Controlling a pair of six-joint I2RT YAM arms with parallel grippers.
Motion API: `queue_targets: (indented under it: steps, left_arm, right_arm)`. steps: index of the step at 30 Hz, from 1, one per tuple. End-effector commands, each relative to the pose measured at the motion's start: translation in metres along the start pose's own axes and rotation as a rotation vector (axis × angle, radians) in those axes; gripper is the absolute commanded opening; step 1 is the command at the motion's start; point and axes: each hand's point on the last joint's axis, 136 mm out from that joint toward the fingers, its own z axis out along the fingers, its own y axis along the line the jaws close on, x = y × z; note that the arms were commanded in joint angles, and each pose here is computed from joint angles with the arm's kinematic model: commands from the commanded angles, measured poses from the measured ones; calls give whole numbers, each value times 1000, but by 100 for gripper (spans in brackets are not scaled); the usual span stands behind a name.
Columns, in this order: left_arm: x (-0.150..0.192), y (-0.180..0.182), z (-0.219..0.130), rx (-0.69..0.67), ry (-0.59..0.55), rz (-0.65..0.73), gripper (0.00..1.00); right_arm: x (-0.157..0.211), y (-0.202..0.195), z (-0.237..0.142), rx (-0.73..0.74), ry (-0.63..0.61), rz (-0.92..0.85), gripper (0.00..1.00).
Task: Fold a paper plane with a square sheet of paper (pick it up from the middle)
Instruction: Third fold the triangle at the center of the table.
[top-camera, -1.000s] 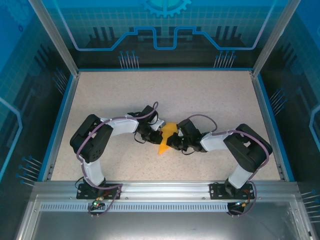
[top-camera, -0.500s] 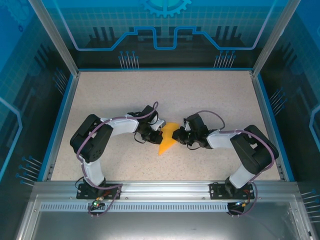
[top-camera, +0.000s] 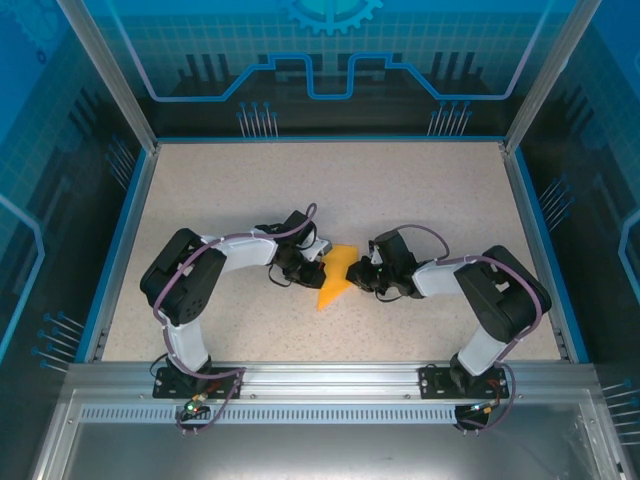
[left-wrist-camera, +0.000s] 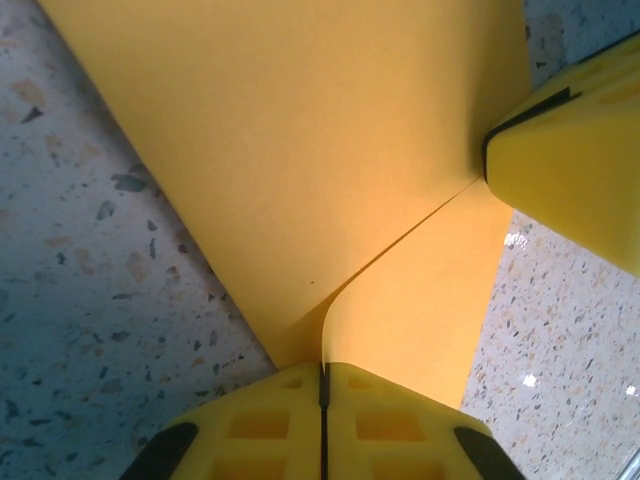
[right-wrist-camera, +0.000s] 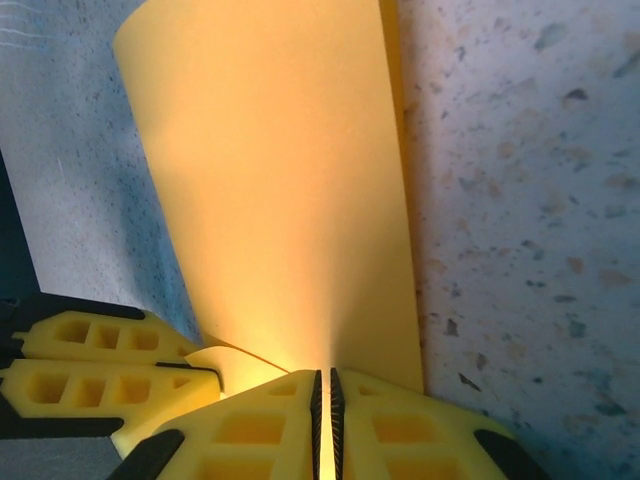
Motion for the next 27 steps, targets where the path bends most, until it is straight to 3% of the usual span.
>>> queue_targets:
  steps: [1,3,9,13,18,22,27]
  left_arm:
    - [1,-6,-12,-7,4,-21,15]
    - [-9,-13,-31,-23,-49,-15,30]
    - [-25,-24,-81,-82,-200,-47,46]
    - [-23,-42,-91,-3,-217,-51,36]
    - [-15,-72,-73,121,-144,0,22]
    - [-11,-79,-51,120,-92,13,17]
    - [-12,-51,-35,-10,-87,-32,14]
  right_arm:
    - [5,-14,-5,72,17,-1,14]
    - [7,-14,-4,74,33,-3,14]
    - [3,15,-11,-27,34,-46,16]
    - [-3,26,-33,-3,-14,-93,21]
    - [-1,11,-50,66,-43,-95,28]
    - [5,3,-48,61,-34,-70,32]
    - [12,0,-39,35,-7,-47,34]
